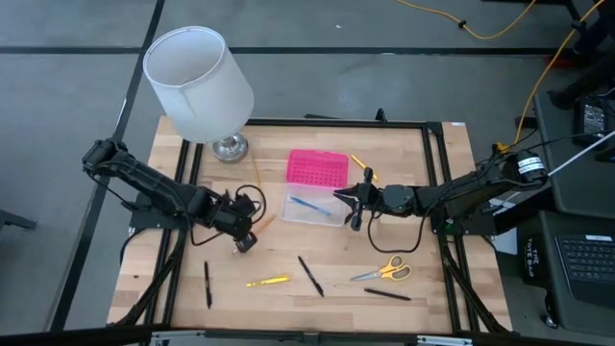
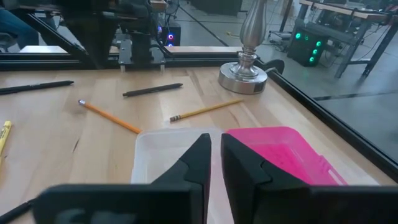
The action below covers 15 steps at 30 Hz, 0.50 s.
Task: Pick & place school supplies into a supply box
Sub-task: Put the orange pencil into the transparent supply box
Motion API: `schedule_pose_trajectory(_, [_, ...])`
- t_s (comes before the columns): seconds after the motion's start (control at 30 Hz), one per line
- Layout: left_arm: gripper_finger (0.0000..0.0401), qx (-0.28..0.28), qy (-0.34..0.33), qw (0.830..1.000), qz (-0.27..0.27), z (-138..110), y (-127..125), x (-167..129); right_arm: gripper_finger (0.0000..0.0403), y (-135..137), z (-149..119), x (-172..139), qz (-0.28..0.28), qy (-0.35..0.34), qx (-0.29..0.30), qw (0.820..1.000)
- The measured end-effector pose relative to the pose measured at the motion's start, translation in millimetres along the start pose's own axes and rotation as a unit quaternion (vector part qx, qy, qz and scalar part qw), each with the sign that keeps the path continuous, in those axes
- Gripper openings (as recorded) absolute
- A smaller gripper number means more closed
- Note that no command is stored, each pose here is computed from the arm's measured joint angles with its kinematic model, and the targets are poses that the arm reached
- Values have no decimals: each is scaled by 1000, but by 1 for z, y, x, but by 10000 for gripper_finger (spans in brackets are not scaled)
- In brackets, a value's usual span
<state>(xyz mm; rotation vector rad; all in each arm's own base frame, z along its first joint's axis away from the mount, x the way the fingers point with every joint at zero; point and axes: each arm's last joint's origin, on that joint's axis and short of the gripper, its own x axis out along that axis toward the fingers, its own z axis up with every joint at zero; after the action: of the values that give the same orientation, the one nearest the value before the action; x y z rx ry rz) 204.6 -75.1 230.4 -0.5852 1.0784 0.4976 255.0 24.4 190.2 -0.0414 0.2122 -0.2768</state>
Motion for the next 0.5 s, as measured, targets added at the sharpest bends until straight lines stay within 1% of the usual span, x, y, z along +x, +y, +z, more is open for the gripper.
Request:
schedule_pose_trajectory(0.07, [4,-16,6,1000,12,-1,2,0,44,0,0,0,0,0,0,1000])
schedule_pose_trajectory(0.17, [4,-30,8,999,16,-2,3,0,44,0,0,0,0,0,0,1000])
schedule_pose_trajectory(0.5, [4,-31,8,999,15,-2,3,0,44,0,0,0,0,0,0,1000])
